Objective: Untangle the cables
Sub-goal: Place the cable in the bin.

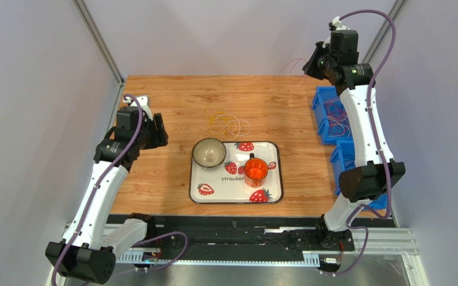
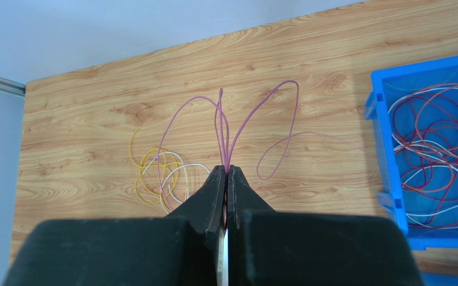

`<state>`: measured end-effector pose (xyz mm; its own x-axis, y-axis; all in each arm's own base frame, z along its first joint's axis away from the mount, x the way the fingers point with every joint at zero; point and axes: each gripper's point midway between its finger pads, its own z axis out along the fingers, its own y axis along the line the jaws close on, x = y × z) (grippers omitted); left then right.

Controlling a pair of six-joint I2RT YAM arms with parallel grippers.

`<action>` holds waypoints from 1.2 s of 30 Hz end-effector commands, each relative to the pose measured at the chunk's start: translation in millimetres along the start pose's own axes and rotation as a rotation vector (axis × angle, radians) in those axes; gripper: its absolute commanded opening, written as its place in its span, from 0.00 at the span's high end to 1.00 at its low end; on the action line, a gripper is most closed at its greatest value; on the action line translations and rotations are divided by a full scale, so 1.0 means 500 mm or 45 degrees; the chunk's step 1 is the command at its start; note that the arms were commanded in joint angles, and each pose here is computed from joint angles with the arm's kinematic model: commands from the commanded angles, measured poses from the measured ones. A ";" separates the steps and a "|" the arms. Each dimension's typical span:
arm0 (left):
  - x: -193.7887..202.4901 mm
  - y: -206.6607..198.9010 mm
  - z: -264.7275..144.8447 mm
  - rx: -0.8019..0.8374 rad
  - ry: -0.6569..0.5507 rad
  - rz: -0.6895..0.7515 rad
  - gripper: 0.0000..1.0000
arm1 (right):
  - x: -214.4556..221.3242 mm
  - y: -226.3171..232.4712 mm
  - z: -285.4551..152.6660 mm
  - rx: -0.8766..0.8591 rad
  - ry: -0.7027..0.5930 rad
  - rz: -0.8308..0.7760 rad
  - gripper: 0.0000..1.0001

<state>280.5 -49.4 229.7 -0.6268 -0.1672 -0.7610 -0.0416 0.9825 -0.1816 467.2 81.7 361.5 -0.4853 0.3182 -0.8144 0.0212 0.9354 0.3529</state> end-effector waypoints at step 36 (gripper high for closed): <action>-0.005 -0.003 0.014 0.008 -0.008 0.052 0.37 | -0.138 -0.222 -0.058 0.207 -0.249 0.229 1.00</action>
<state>282.3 -50.0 225.0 -0.6409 -0.1494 -0.7529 -0.0317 0.9852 -0.1686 468.8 -27.2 380.1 -0.3614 0.4538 -0.8145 0.1996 0.8910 0.4078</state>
